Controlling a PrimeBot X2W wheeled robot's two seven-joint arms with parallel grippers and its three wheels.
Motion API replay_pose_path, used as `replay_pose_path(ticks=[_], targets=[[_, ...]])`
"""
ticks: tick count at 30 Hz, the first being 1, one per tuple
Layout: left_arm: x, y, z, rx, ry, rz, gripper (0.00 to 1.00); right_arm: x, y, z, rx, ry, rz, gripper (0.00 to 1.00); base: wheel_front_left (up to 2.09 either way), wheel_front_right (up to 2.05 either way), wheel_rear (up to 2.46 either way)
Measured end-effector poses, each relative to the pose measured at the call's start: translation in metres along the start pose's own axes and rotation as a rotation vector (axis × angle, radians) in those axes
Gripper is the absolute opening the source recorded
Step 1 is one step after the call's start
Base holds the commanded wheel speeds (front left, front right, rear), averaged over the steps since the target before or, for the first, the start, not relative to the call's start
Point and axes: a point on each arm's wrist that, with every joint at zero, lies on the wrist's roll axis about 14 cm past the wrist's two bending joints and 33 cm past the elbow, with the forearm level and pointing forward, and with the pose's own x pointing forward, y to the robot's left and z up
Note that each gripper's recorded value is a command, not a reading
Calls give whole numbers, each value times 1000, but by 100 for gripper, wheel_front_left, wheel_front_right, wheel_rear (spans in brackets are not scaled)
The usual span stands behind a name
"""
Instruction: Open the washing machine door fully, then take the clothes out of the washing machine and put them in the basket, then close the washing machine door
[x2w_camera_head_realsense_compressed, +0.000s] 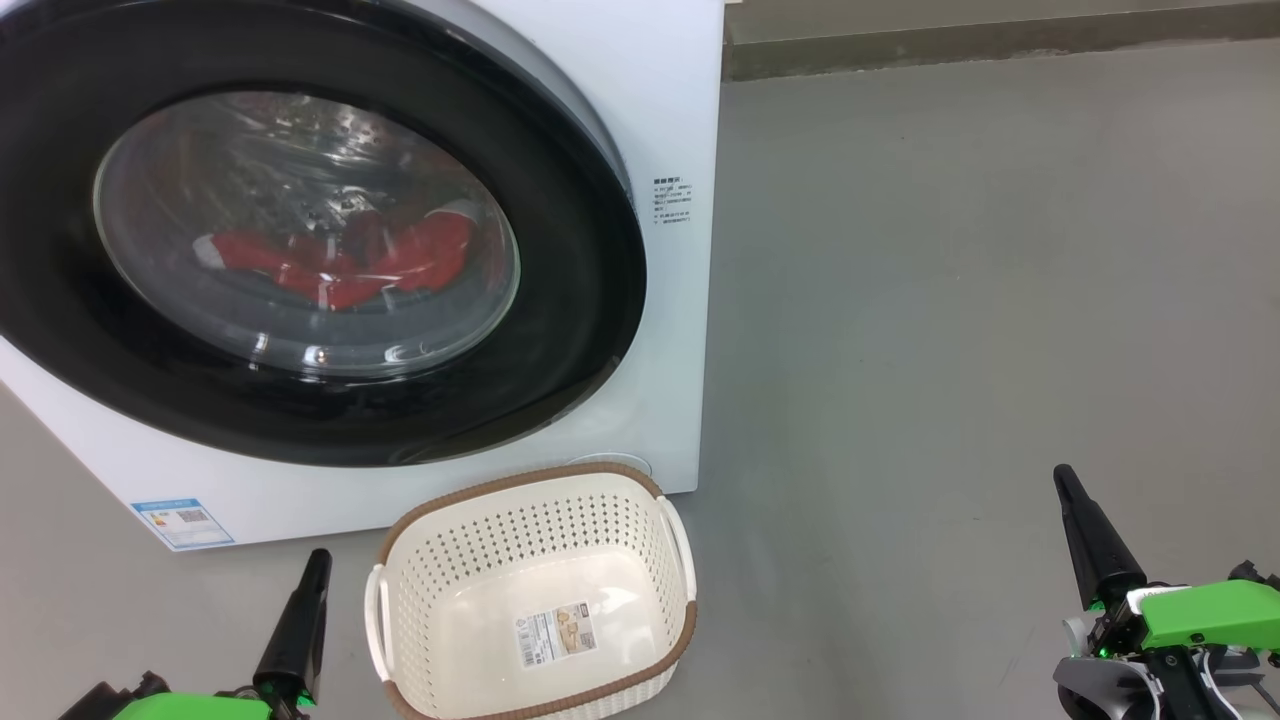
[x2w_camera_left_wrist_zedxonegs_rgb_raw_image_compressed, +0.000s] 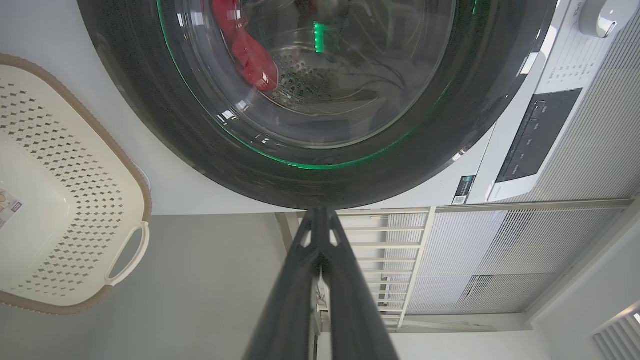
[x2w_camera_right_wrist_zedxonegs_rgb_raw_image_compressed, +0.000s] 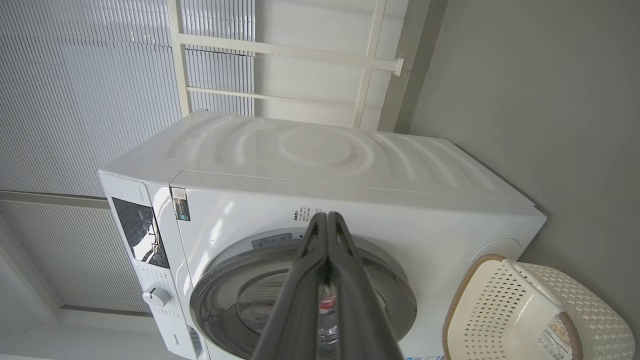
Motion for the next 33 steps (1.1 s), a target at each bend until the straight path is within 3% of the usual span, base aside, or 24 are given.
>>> replay_pose_path(ticks=[15,16,21,33], targets=[[0,1,0,-1,0,2,0,0,-1,0,1,0,-2,0,0,0,0],[-1,5,-1,-1,2,14,100,-1,-5,-1,5,0,-14,100,0,0,0],[-13,31,-6,-20,2,90,100,-15,-35,-7,24,2,-101,100,0,0,0],[-13,26,-2,39,-19,78,100,-13,-30,-8,-37,-5,-91,100,0,0,0]])
